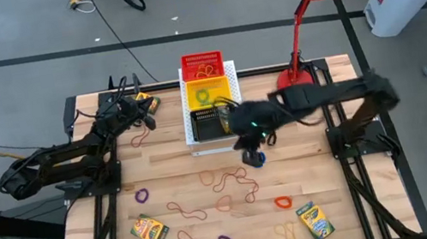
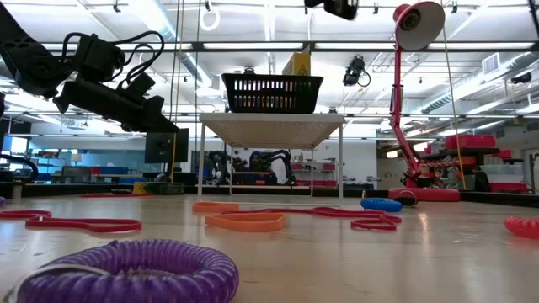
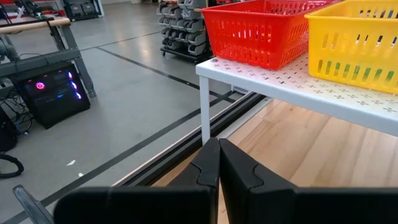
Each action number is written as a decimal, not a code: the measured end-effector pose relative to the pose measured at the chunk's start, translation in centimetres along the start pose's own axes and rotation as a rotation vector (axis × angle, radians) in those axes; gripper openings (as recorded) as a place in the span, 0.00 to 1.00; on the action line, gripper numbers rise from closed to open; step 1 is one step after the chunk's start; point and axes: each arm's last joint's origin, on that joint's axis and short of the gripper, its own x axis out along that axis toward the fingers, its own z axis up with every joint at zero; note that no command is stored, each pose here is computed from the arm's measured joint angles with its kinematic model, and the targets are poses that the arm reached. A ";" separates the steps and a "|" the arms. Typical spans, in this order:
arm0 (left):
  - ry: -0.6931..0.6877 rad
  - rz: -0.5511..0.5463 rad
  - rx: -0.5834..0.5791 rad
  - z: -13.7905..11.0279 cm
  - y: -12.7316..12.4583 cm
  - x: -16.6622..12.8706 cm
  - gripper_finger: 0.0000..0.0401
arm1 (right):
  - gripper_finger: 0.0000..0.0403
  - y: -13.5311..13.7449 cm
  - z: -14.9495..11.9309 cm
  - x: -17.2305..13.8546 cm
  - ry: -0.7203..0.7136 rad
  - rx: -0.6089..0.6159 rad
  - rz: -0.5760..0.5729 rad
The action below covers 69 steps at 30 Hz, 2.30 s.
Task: Pick & Place Office Desk Supplies
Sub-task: Put the black spring keychain into the yellow bin on the shelf
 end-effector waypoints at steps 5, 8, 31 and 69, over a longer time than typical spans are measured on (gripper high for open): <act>0.000 0.000 0.000 0.0 0.0 0.0 0.02 | 0.00 -0.1 -5.4 0.1 -0.043 0.127 0.010; 0.000 0.000 0.000 0.0 0.0 0.0 0.02 | 0.00 -0.7 -8.9 0.5 -0.011 0.212 -0.032; 0.000 0.000 0.000 0.0 0.0 0.0 0.02 | 0.37 -14.7 -20.3 9.4 0.023 1.019 -0.334; 0.000 0.000 0.000 0.0 0.0 0.0 0.02 | 0.01 -12.9 -5.6 -6.2 -0.184 0.717 -0.469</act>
